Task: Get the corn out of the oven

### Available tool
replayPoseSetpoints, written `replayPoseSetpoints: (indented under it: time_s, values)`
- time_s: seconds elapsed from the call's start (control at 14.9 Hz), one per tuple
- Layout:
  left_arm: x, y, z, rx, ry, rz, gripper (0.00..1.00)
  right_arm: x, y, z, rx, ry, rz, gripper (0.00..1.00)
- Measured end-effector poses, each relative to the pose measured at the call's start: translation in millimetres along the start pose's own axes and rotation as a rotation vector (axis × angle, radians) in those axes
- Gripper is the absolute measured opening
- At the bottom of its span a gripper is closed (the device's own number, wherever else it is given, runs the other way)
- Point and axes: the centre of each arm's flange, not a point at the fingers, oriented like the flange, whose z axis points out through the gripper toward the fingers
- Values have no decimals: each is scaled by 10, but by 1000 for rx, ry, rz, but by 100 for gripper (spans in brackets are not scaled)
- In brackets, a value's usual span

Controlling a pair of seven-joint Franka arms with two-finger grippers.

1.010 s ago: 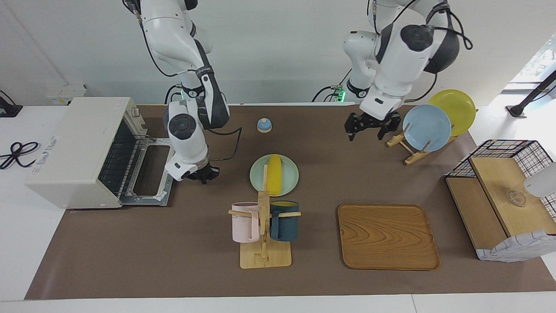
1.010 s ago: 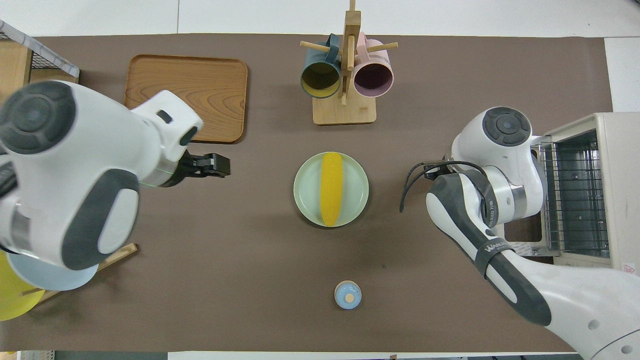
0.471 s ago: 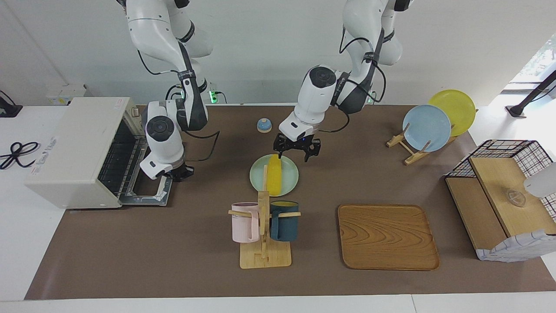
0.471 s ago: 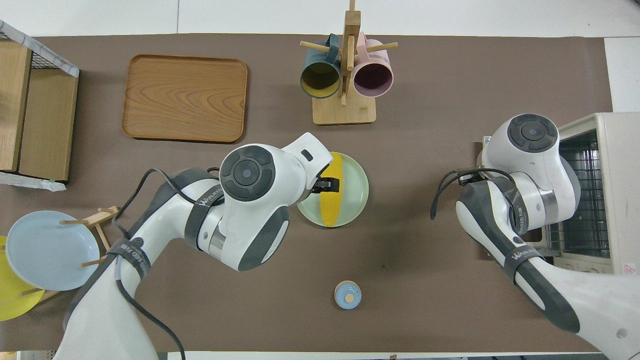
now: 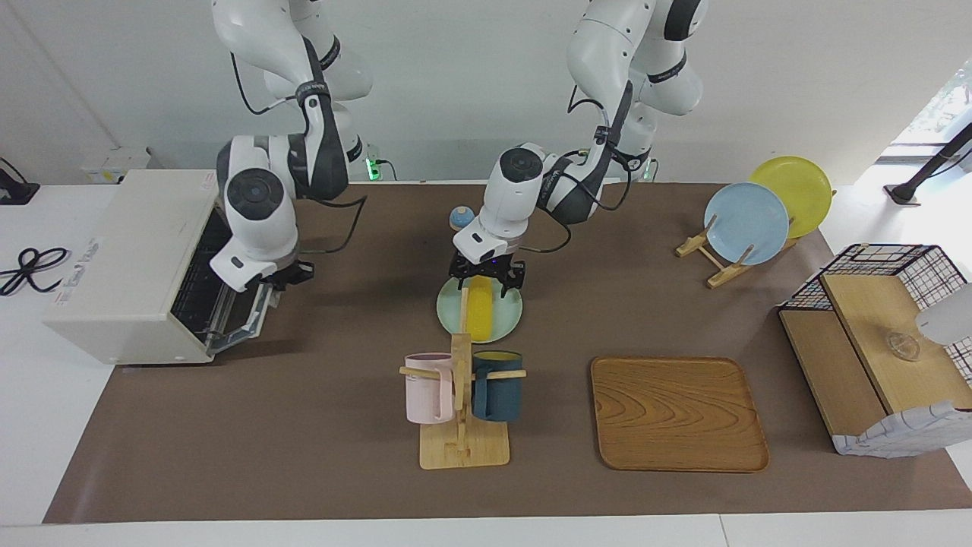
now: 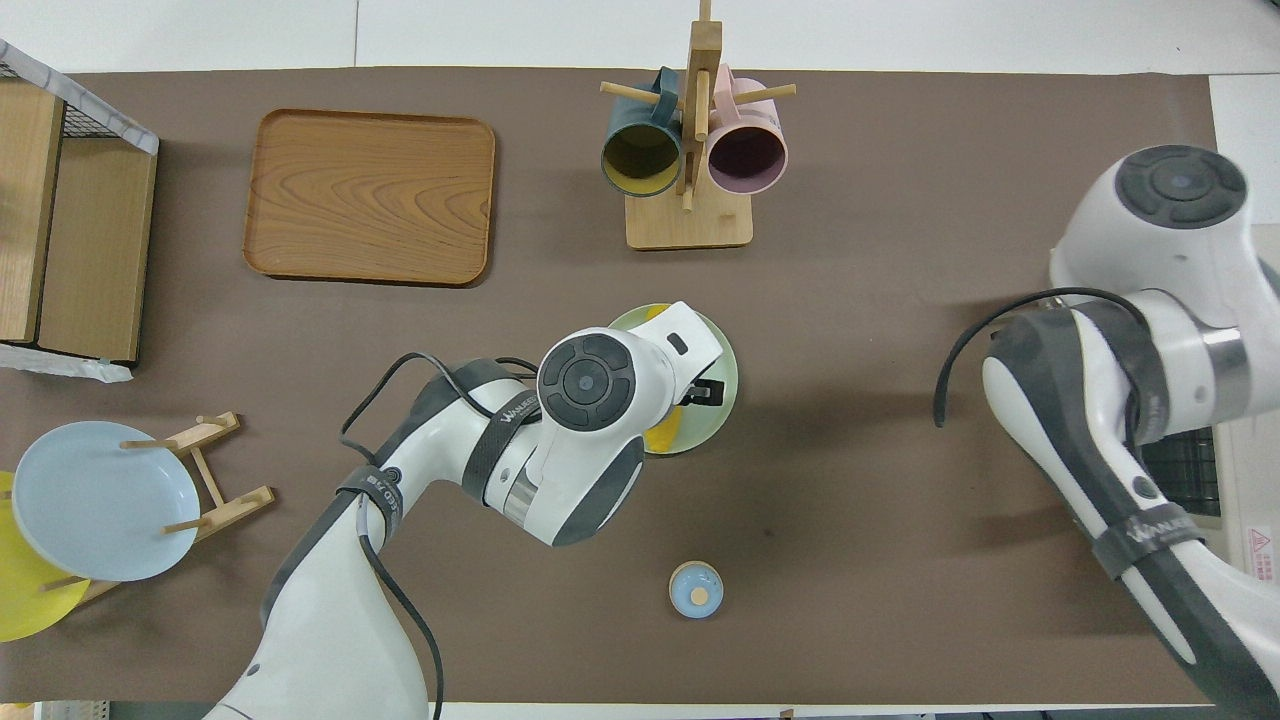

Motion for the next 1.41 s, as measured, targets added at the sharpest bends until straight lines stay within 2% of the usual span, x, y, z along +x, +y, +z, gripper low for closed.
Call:
replayPoseSetpoints:
  time_s: [0.2,0.4,0.47,0.67,0.81,0.94,1.14,1.35,1.41]
  values:
    - [-42,49,127,2,-2,6,100,-230,598,-179,-25,8,0,1]
    - [-73,94,150,2,-1,8,100,-303,670,-235,-24,-30,1,1]
    - [-97,114,165,3,-4,5,93,-317,635,-323,-26,-43,-4,1]
    - [-168,188,201,11,-8,-16,58,-336,484,-742,-17,-30,-19,1]
    - [-123,108,191,32,-9,-40,56,-330,389,-925,108,11,-10,15]
    - [29,-88,98,58,-16,-76,56,-319,316,-1043,210,43,-4,38]
    - [402,-533,-500,58,-4,-162,56,-285,155,-1207,231,89,-19,68]
    - [741,-1264,-1263,48,7,-241,56,-239,-90,-1342,225,134,-18,99]
    - [861,-1591,-1431,49,18,-251,56,-237,-155,-1359,223,137,-26,100]
